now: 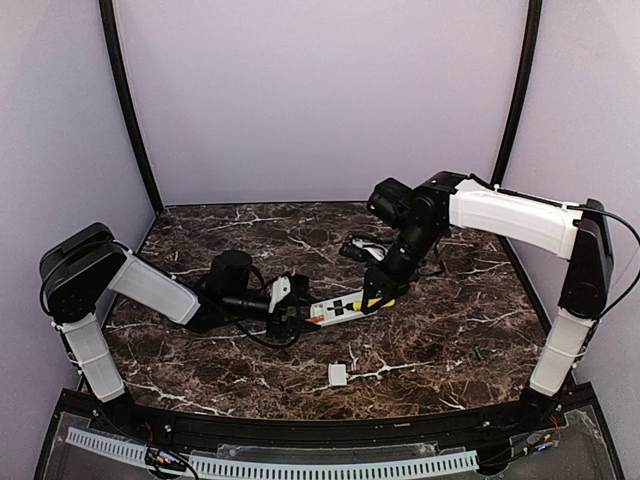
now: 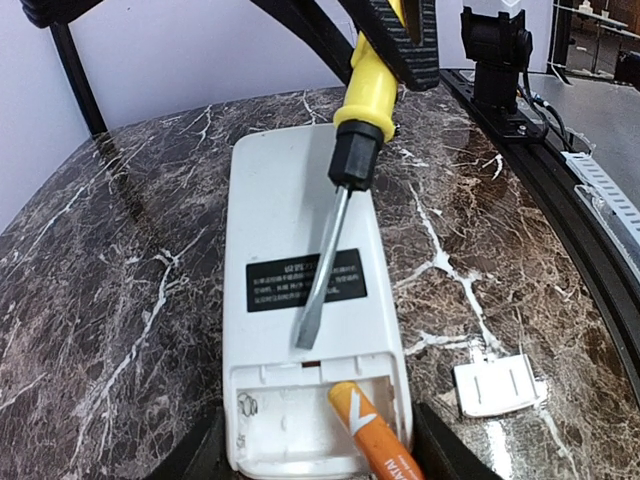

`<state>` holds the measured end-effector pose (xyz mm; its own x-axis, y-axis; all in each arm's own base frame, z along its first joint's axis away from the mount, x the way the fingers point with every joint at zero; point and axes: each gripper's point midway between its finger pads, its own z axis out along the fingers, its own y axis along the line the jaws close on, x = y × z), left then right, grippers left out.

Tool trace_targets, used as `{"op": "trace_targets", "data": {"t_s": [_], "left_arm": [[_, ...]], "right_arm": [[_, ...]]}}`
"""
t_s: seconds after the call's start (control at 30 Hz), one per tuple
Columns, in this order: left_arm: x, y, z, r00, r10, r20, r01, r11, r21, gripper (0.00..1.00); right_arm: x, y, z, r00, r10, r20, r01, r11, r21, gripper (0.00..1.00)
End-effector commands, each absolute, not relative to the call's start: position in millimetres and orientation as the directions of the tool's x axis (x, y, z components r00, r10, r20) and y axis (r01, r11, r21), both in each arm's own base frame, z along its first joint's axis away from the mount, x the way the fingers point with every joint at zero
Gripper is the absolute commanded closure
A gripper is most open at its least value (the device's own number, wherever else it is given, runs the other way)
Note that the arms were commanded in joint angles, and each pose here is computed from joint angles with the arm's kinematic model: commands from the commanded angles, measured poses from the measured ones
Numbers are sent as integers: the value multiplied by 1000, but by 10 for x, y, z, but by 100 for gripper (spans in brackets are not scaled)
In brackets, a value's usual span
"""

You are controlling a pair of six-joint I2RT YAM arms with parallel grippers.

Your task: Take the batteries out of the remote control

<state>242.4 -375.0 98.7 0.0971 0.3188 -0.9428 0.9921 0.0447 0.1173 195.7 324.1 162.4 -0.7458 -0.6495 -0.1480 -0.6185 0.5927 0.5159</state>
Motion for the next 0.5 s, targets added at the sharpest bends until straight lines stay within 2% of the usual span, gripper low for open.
{"op": "trace_targets", "data": {"t_s": [0.0, 0.47], "left_arm": [[2484, -3766, 1171, 149, 301, -942, 984, 46, 171, 79], [2512, -3757, 1172, 165, 312, -936, 980, 55, 191, 79]], "right_arm": [[1911, 3283, 1651, -739, -661, -128, -626, 604, 494, 100], [1823, 3465, 1607, -708, -699, -102, -650, 589, 480, 100]]}}
